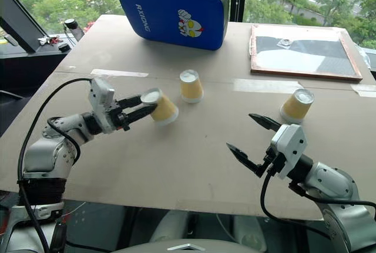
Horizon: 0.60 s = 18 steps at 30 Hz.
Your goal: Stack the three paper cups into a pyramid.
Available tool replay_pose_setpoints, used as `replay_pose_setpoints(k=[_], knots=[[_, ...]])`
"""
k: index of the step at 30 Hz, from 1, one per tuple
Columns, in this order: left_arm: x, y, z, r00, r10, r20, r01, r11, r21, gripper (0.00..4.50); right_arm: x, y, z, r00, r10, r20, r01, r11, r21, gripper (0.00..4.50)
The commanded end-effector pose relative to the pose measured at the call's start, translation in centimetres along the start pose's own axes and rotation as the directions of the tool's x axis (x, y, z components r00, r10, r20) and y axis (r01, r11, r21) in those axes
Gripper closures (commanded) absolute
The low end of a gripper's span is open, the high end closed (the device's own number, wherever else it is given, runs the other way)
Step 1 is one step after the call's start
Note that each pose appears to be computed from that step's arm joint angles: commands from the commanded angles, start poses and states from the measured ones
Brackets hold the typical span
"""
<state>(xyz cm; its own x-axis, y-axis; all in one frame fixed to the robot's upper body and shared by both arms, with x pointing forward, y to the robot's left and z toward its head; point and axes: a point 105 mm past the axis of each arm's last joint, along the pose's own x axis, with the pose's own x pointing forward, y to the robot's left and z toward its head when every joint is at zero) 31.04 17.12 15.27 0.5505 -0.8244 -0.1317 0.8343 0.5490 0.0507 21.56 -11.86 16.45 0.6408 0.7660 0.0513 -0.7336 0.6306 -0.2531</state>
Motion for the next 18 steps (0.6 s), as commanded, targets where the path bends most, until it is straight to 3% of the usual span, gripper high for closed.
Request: replay_pose_setpoints(k=[1, 9, 18], knots=[[1.8, -1.2, 1.4, 0.998, -0.061, 0.015, 0.059, 0.996, 0.070, 2.40, -0.6, 0.5, 0.7, 1.000, -0.016, 0.020, 0.016, 1.000, -0.023, 0.00], [5.0, -1.6, 0.6, 0.994, -0.105, -0.025, 0.108, 0.982, 0.152, 2.40, -3.8, 0.3, -1.8, 0.990, -0.104, -0.095, 0.104, 0.995, -0.013, 0.00], [6.1, -0.9, -0.3, 0.995, -0.085, -0.041, 0.092, 0.971, 0.220, 2.40, -6.5, 0.0, -2.8, 0.969, -0.197, -0.151, 0.197, 0.980, -0.016, 0.00]])
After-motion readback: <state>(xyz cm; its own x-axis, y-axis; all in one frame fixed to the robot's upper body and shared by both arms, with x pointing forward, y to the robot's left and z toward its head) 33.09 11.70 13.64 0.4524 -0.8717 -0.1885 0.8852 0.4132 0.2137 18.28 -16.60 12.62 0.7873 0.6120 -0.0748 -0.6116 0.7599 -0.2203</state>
